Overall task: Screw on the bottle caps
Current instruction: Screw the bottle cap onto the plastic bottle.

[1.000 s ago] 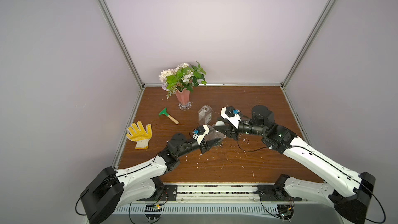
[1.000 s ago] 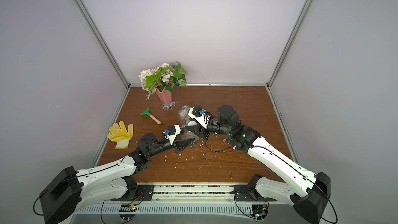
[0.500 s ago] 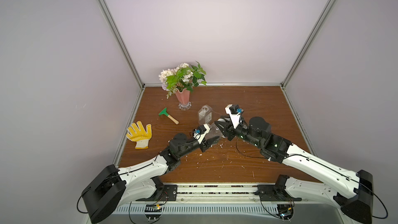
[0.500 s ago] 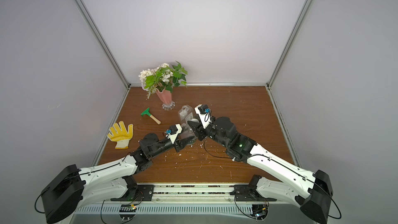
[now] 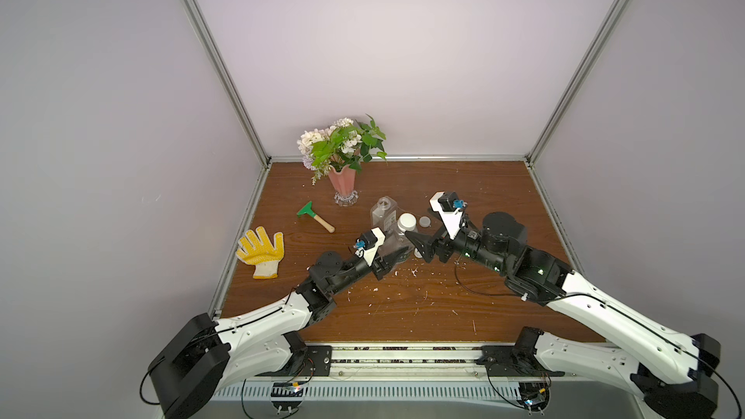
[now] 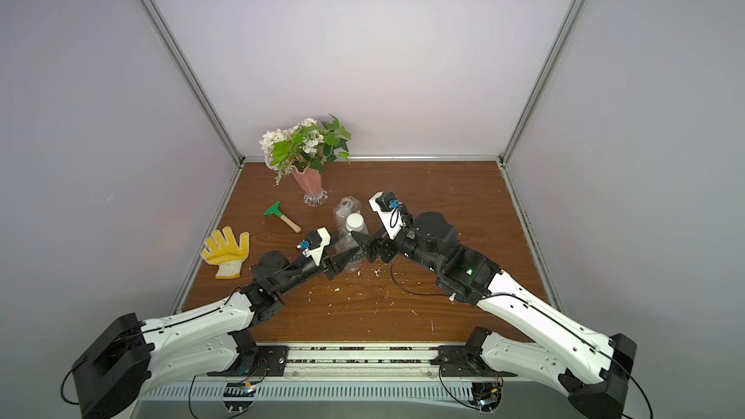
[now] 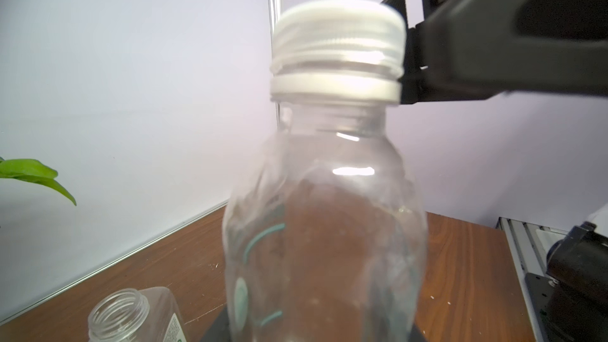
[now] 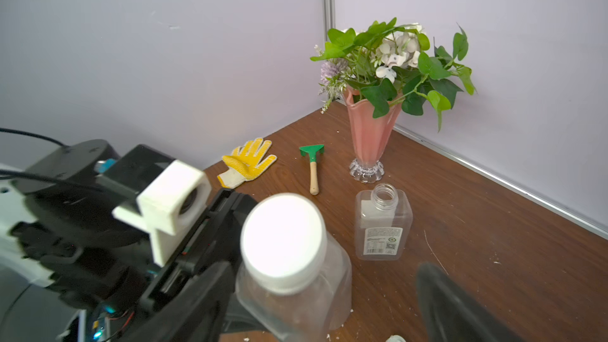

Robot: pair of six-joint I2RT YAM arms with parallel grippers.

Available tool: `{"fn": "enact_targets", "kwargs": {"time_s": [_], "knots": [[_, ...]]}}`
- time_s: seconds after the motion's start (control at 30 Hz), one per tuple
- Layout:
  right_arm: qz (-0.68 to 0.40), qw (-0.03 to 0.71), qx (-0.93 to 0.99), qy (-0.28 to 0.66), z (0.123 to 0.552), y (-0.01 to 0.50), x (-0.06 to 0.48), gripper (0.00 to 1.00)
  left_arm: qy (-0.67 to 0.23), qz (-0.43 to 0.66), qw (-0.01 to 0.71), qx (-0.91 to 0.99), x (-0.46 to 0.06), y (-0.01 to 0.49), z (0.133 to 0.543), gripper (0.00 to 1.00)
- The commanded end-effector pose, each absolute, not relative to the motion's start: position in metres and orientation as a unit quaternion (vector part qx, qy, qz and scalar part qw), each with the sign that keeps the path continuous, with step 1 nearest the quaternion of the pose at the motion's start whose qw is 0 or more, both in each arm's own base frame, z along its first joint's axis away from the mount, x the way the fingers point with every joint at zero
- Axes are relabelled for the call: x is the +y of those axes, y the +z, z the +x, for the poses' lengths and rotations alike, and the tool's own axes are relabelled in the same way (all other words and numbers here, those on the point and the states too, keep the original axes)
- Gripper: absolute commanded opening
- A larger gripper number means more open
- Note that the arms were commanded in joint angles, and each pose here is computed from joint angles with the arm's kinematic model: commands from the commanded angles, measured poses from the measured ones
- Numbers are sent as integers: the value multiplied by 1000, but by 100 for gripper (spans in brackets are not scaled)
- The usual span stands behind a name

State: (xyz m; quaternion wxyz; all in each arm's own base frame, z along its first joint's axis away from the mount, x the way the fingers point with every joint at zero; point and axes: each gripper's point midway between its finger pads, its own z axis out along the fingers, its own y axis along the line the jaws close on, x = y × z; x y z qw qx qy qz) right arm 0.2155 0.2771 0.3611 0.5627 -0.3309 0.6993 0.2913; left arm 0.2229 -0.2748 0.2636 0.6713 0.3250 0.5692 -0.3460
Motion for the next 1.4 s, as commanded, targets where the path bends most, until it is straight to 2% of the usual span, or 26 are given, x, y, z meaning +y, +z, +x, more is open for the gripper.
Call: {"fn": "enact_targets", "kwargs": {"time_s": [0.0, 0.2, 0.4, 0.6, 0.87, 1.03, 1.23, 1.37], "knots": [[-409, 569, 646, 303, 189, 388, 274, 99, -366, 319, 685, 543, -271, 280, 215, 52], [-531, 553, 550, 331, 147, 401, 279, 99, -424, 384, 647, 504, -287, 282, 183, 52], [-566, 550, 525, 318, 150, 403, 291, 94, -469, 433, 606, 474, -299, 281, 161, 50], [-588, 513, 531, 329, 155, 382, 307, 81, -470, 437, 605, 472, -301, 281, 161, 50], [-585, 509, 536, 333, 160, 375, 312, 61, -465, 434, 606, 477, -300, 278, 163, 50], [-583, 504, 542, 336, 161, 372, 313, 55, -461, 432, 609, 479, -300, 278, 165, 50], [-578, 498, 551, 337, 163, 368, 314, 40, -455, 427, 614, 483, -299, 278, 168, 50], [-571, 493, 566, 331, 168, 361, 314, 36, -450, 424, 622, 481, -298, 281, 170, 50]]}}
